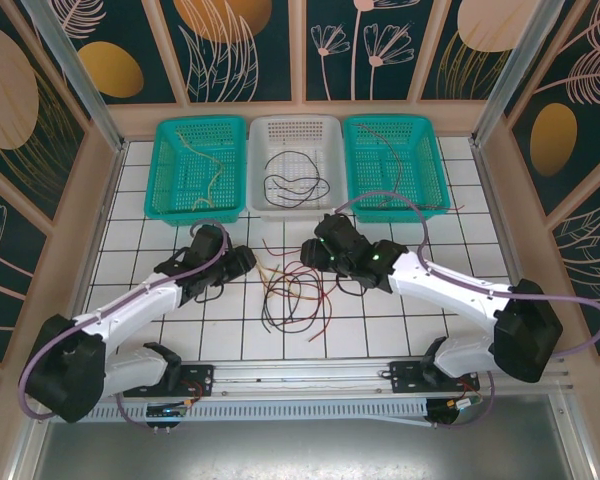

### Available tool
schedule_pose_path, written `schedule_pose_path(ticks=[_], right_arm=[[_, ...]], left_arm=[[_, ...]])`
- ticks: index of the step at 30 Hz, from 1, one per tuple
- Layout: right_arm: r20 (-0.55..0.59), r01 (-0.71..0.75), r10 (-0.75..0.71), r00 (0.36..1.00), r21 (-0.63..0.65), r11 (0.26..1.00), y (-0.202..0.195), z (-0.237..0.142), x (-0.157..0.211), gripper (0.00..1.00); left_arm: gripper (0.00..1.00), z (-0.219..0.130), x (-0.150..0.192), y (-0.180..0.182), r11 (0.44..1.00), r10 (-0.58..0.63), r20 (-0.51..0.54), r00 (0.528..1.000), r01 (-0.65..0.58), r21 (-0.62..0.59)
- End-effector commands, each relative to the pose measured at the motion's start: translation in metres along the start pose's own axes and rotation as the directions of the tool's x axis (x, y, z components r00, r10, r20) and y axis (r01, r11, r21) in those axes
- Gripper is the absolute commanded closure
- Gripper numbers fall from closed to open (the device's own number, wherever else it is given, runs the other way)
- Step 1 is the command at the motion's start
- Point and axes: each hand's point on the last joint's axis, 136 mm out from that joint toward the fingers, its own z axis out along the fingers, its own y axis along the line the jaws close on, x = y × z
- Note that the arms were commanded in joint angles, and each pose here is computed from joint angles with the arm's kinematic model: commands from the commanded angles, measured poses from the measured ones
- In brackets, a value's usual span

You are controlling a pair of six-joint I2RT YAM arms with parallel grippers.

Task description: Untangle the cables

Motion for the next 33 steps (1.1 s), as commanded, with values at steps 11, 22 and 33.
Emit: schedule_pose_path(ticks=[11,22,33], right_arm=[[0.005,0.009,-0.009,1.000,0.001,1.000,0.021,0.004,-0.013,0.52],[0.075,0.035,-0.032,0.997,-0.042,0.999,0.027,-0.008,-0.025,0.55],[0.143,0.143,-0.118,0.983,-0.181,0.973,0.065,-0.033,-0.034,0.49]], left_arm=[[0.56,0.031,-0.063,-0.025,1.000,0.011,0.195,0.981,-0.009,-0.013],[1.00,-0.054,-0.106,-0.079,0.982,0.104,0.372,0.922,-0.155,0.109],[1.00,-0.166,-0.108,-0.136,0.866,0.098,0.509,0.855,-0.325,0.380]])
